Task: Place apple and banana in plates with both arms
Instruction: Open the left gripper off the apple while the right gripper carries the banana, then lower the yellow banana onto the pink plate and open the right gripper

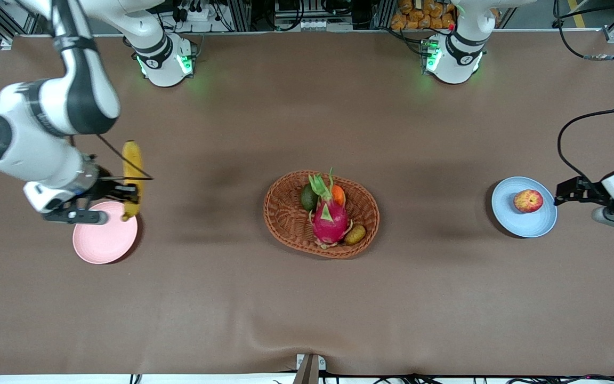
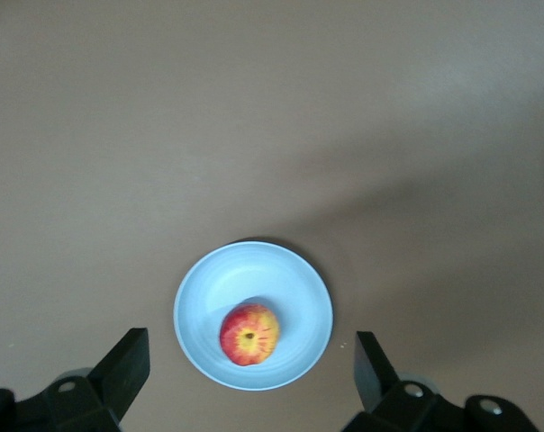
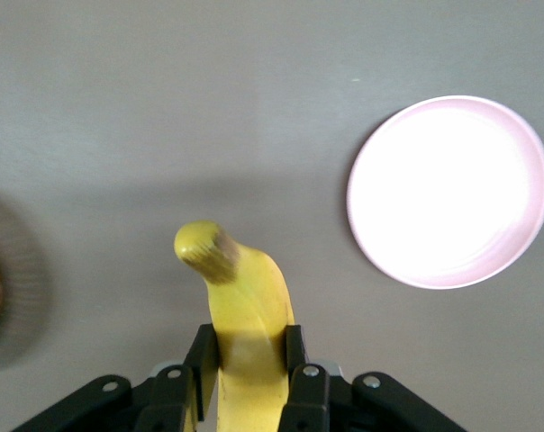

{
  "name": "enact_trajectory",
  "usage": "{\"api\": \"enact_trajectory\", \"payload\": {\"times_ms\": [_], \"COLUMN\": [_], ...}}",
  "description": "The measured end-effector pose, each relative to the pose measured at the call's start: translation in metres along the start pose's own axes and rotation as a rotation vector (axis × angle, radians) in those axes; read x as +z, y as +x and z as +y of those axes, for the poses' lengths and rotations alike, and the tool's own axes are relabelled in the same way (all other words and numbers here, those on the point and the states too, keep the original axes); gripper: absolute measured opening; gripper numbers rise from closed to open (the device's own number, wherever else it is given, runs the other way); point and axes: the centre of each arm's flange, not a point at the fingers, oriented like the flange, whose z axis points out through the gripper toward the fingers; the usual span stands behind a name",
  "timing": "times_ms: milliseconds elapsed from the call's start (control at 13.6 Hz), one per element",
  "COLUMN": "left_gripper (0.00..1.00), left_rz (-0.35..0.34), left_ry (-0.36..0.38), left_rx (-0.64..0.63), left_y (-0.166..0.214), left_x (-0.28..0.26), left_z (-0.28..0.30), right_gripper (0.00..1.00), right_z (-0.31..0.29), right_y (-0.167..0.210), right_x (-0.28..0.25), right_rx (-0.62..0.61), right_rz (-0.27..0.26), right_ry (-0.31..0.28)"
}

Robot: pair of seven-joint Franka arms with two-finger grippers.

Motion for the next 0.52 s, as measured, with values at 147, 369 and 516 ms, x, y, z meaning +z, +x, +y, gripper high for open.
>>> {"api": "enact_trajectory", "payload": {"times_ms": [147, 369, 516], "left_gripper": [1.00, 1.00, 1.00], "left_rz": [0.018, -0.007, -0.034], "left_ry": [-0.013, -0.037, -0.049], "left_rx": [-0.058, -0.168, -0.239], "left_y": [-0.003, -0.015, -0.026], "left_x": [-0.018, -0.052, -0.072], "left_z": [-0.004, 0.009, 0.020], "right_gripper": [0.35, 0.35, 0.35], "right_z": [0.036, 0.077, 0.107], "right_y": [0.002, 0.016, 0.025], "right_x": [0.012, 0.040, 0.063], "right_rx": [-0.026, -0.080, -0.099], "right_rz": [-0.007, -0.015, -0.038], "right_ry": [0.001, -0.006, -0.009]}}
